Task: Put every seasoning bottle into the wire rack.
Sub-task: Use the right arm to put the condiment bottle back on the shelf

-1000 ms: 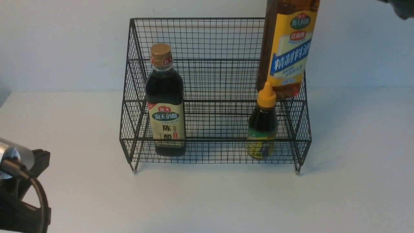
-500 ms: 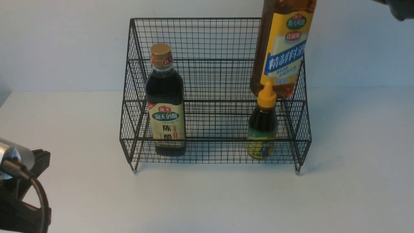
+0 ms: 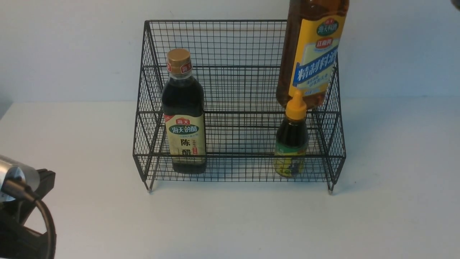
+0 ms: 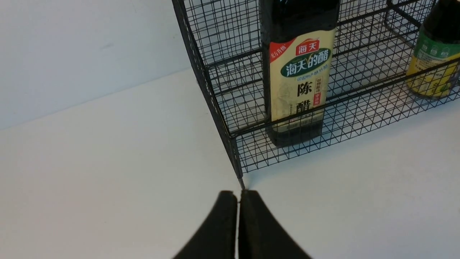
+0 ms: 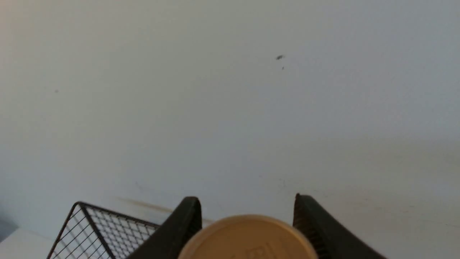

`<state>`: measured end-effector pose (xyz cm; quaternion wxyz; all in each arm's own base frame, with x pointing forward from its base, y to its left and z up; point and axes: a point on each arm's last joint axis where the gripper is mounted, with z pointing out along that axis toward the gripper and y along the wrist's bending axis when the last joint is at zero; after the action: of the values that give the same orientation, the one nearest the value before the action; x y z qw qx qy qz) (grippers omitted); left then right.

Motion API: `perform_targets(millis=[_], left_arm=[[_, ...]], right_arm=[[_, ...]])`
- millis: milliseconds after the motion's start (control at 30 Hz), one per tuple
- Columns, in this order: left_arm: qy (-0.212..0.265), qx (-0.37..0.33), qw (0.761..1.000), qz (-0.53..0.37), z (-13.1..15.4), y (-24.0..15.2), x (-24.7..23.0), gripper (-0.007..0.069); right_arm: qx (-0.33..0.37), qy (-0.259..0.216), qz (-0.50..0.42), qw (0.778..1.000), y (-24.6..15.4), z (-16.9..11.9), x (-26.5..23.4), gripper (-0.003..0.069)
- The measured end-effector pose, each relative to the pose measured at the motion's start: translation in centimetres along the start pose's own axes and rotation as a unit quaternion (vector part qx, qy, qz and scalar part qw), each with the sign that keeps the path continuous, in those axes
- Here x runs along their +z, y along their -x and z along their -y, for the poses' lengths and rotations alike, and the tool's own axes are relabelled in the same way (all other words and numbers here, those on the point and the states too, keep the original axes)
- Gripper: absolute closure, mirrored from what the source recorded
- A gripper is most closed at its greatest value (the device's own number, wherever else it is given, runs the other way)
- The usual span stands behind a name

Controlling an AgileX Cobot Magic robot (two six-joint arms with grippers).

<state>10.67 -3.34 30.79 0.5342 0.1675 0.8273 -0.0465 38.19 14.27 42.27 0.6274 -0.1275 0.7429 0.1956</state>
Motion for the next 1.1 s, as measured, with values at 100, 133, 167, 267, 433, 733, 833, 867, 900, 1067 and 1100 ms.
perform_targets(millis=[100, 133, 167, 267, 433, 733, 833, 867, 900, 1067, 1100], left_arm=[[0.005, 0.009, 1.000, 0.000, -0.1, 0.0, 0.0, 0.0630], [0.006, 0.011, 1.000, 0.000, -0.1, 0.0, 0.0, 0.0630], [0.007, 0.012, 1.000, 0.000, -0.1, 0.0, 0.0, 0.0630], [0.010, 0.017, 1.000, 0.000, -0.2, 0.0, 0.0, 0.0630], [0.013, 0.023, 1.000, 0.000, -0.2, 0.0, 0.0, 0.0630], [0.013, 0.023, 1.000, 0.001, -0.2, 0.0, 0.0, 0.0630], [0.013, 0.023, 1.000, 0.001, -0.2, 0.0, 0.0, 0.0630], [0.013, 0.023, 1.000, 0.001, -0.2, 0.0, 0.0, 0.0630], [0.013, 0.023, 1.000, 0.001, -0.2, 0.0, 0.0, 0.0630], [0.013, 0.023, 1.000, 0.001, -0.2, 0.0, 0.0, 0.0630], [0.013, 0.023, 1.000, 0.001, -0.2, 0.0, 0.0, 0.0630]], right_arm=[[-0.007, 0.004, -0.005, 1.000, 0.1, -0.1, -0.3, 0.0349], [-0.006, 0.002, -0.002, 1.000, 0.2, -0.1, -0.3, 0.0349], [-0.006, 0.002, -0.001, 1.000, 0.2, -0.1, -0.3, 0.0349], [-0.005, -0.009, 0.013, 1.000, 0.3, 0.1, -0.3, 0.0349], [0.006, -0.032, 0.055, 0.998, 1.0, 0.5, -0.3, 0.0349], [0.017, -0.058, 0.077, 0.995, 0.2, 1.4, 1.1, 0.0349], [0.028, -0.065, 0.075, 0.995, -0.5, 1.7, 1.9, 0.0349], [0.031, -0.066, 0.074, 0.995, -0.7, 1.8, 2.0, 0.0349], [0.035, -0.066, 0.073, 0.995, -0.8, 1.8, 2.1, 0.0349], [0.045, -0.064, 0.093, 0.993, -0.8, 0.6, 2.4, 0.0349], [0.044, -0.065, 0.101, 0.992, -0.7, 0.2, 2.4, 0.0349]])
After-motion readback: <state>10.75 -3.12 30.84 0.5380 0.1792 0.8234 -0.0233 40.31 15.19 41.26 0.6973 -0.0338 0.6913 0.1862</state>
